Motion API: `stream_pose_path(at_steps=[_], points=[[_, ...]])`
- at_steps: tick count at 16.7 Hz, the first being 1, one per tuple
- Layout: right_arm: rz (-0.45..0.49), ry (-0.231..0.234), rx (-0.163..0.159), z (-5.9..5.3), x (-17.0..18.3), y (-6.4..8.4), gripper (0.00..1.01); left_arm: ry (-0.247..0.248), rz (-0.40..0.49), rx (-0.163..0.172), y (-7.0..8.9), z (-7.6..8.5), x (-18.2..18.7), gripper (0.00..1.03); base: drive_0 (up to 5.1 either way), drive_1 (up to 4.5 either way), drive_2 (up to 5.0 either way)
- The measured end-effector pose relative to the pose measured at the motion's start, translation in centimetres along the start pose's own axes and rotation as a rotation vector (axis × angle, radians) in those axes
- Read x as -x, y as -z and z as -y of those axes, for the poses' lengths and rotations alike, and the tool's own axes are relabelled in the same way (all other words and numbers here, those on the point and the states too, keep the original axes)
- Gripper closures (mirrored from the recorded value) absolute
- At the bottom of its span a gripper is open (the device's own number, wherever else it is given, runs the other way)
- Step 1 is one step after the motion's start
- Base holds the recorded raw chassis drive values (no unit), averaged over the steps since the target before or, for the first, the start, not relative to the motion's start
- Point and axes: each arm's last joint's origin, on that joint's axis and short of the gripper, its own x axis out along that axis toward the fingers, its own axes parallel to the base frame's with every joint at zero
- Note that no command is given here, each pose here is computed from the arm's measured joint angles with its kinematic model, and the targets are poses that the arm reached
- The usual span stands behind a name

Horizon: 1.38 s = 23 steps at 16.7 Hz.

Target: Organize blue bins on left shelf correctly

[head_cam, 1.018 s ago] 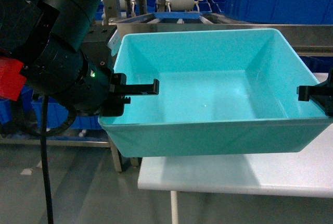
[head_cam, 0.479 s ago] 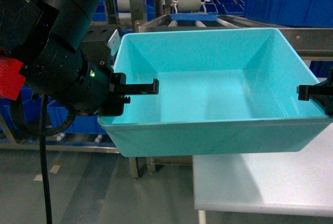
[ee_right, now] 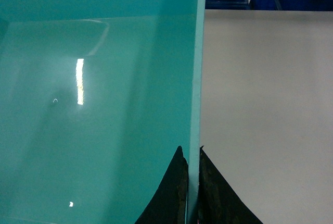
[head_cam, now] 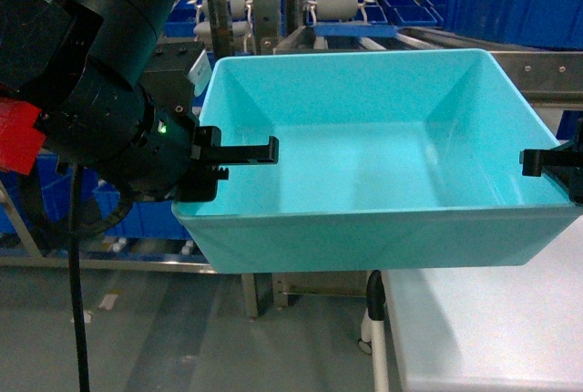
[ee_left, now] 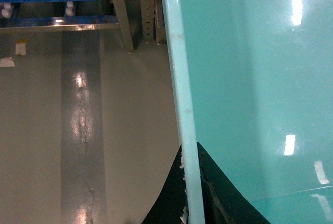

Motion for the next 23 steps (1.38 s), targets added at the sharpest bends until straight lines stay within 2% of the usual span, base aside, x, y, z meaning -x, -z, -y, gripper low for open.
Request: stream_pose_path(at_steps=[4, 6, 10, 16, 23], points=[[0.001, -0.008, 0.005, -0.39, -0.04, 0.02, 0.99, -0.015, -0.005, 0.008, -0.02, -0.48, -0.04, 1.01, -3.5, 2.69, 0.4], [0.000, 0.000, 0.001, -0.09, -0.01, 0.01, 0.99, -0.004, -0.002, -0.002, 0.04, 0.02, 0.00, 1.01, -3.5, 2.69, 0.4], [0.000, -0.002, 0.002, -0.17, -0.02, 0.02, 0.99, -0.005, -0.003, 0.000, 0.03, -0.08, -0.01, 1.01, -3.5, 2.69, 0.4], [0.000, -0.002, 0.002, -0.15, -0.02, 0.02, 0.99, -0.005, -0.003, -0.001, 0.04, -0.05, -0.01, 1.01, 0.0, 0.00, 0.0], [0.000, 0.001, 0.001, -0.08, -0.01, 0.01, 0.99, -0.002, -0.002, -0.003, 0.05, 0.07, 0.00, 1.01, -4.7, 2.75, 2.7]])
